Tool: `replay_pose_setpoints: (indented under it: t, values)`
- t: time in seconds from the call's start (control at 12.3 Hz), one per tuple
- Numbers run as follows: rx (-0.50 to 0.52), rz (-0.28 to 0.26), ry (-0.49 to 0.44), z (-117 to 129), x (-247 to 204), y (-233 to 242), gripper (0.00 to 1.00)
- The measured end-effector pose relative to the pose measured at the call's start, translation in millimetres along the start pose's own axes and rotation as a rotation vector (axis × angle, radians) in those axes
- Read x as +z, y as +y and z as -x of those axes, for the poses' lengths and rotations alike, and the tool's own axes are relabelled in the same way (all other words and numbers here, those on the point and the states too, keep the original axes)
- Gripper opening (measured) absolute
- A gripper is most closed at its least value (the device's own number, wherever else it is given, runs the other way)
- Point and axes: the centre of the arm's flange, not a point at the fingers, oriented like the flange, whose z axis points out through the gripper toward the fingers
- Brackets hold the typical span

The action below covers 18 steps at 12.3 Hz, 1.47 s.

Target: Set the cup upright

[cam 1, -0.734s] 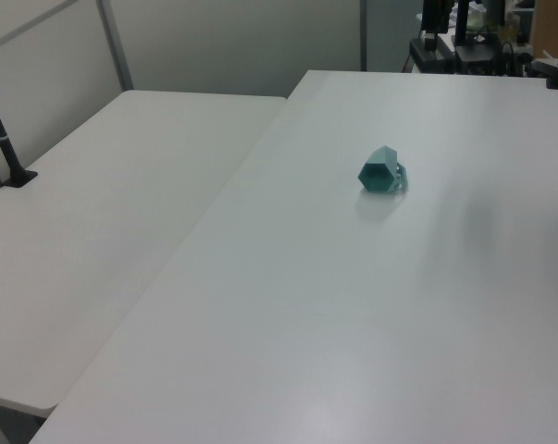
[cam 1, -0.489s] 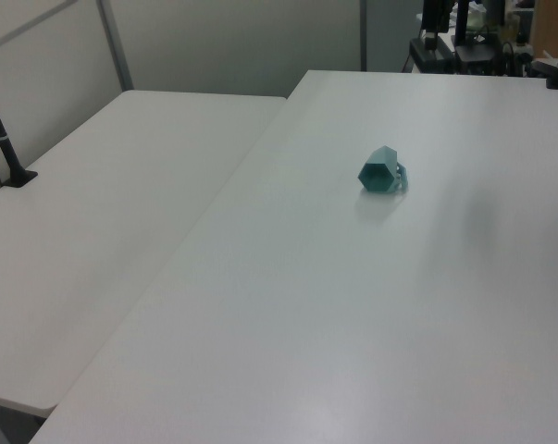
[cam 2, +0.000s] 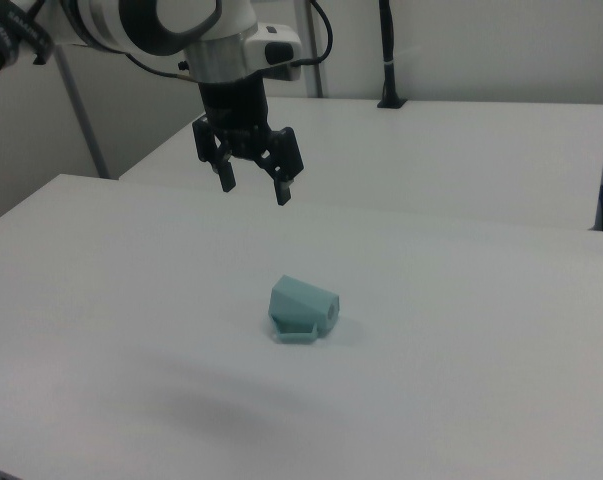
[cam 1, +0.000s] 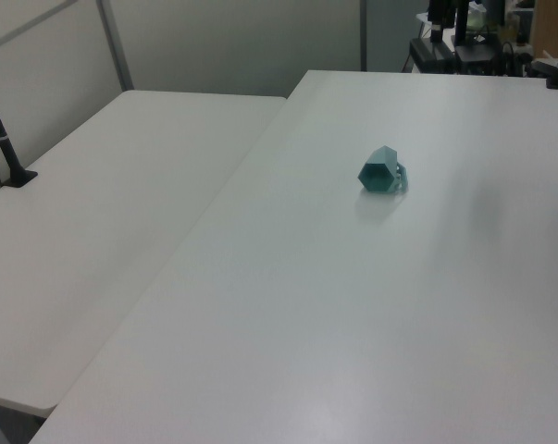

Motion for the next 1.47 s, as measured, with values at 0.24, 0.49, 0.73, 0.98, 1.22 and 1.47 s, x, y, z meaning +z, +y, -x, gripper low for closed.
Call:
replay_pose_setpoints:
  t: [0.24, 0.49, 0.73, 0.98, 1.22, 1.47]
  values:
    - [0.000, -0.005, 0.001, 0, 0, -4, 1.00]
    - [0.002, -0.005, 0.004, -2, 0, -19, 1.00]
    - [0.054, 0.012, 0.059, -13, 0, -42, 1.00]
    - [0.090, 0.122, 0.083, -27, 16, -75, 1.00]
    - [0.084, 0.281, 0.091, -37, 42, -122, 1.00]
    - [0.038, 0.456, 0.117, -44, 76, -178, 1.00]
